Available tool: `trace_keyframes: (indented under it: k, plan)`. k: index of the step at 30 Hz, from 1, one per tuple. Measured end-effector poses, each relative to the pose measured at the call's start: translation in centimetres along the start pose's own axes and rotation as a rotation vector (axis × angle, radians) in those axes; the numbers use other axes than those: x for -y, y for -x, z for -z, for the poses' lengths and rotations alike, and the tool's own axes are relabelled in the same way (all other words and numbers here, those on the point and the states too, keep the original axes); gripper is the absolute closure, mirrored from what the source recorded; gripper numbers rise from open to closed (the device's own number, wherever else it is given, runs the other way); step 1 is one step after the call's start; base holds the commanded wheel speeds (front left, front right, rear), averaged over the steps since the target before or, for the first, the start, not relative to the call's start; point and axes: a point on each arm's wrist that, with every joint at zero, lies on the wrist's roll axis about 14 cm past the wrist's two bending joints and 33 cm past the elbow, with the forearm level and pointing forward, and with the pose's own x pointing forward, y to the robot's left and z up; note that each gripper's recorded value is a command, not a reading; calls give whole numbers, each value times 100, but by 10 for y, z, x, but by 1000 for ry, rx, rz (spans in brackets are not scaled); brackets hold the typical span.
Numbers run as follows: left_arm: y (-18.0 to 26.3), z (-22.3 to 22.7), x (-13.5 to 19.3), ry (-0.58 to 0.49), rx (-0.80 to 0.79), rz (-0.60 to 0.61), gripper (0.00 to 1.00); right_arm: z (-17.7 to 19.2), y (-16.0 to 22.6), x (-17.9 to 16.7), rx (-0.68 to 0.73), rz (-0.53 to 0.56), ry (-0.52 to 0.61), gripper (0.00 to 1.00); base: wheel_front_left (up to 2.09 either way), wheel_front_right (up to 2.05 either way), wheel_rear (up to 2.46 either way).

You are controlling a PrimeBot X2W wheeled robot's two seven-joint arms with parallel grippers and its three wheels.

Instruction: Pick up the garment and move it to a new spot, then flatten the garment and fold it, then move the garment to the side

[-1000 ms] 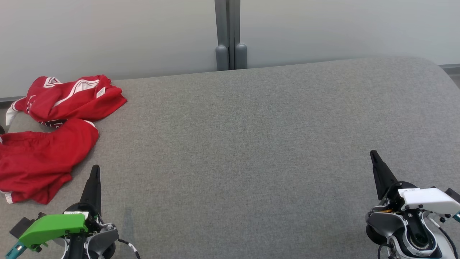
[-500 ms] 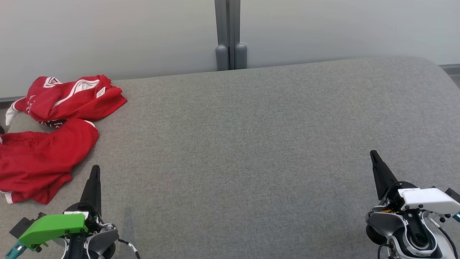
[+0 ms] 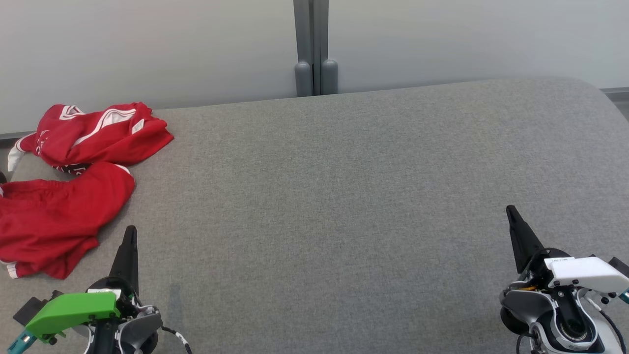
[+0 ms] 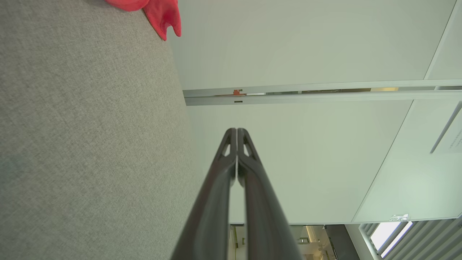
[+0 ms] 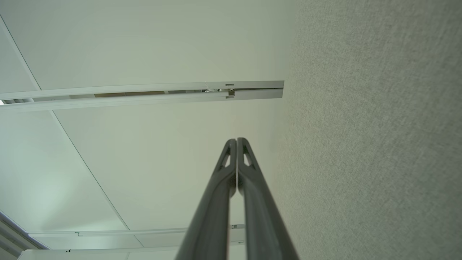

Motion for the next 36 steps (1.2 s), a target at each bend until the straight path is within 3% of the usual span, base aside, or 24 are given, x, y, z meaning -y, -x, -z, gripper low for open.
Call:
trace_keyframes:
  k: [9, 10, 17, 28, 36]
  plan:
    - [0, 0, 0, 0, 0, 0, 100, 0, 0, 0, 0, 0, 0, 100, 0, 0, 0]
    - [0, 0, 0, 0, 0, 0, 0, 0, 0, 0, 0, 0, 0, 0, 0, 0, 0]
    - [15, 3, -33, 14, 2, -98, 0, 3, 13, 30, 5, 89, -14, 0, 0, 0, 0]
    - [13, 5, -22, -50, 20, -67, 0, 4, 13, 29, 26, 88, 40, 0, 0, 0, 0]
    - [11, 8, -12, -169, 25, -47, 0, 4, 11, 22, 31, 70, 176, 0, 0, 0, 0]
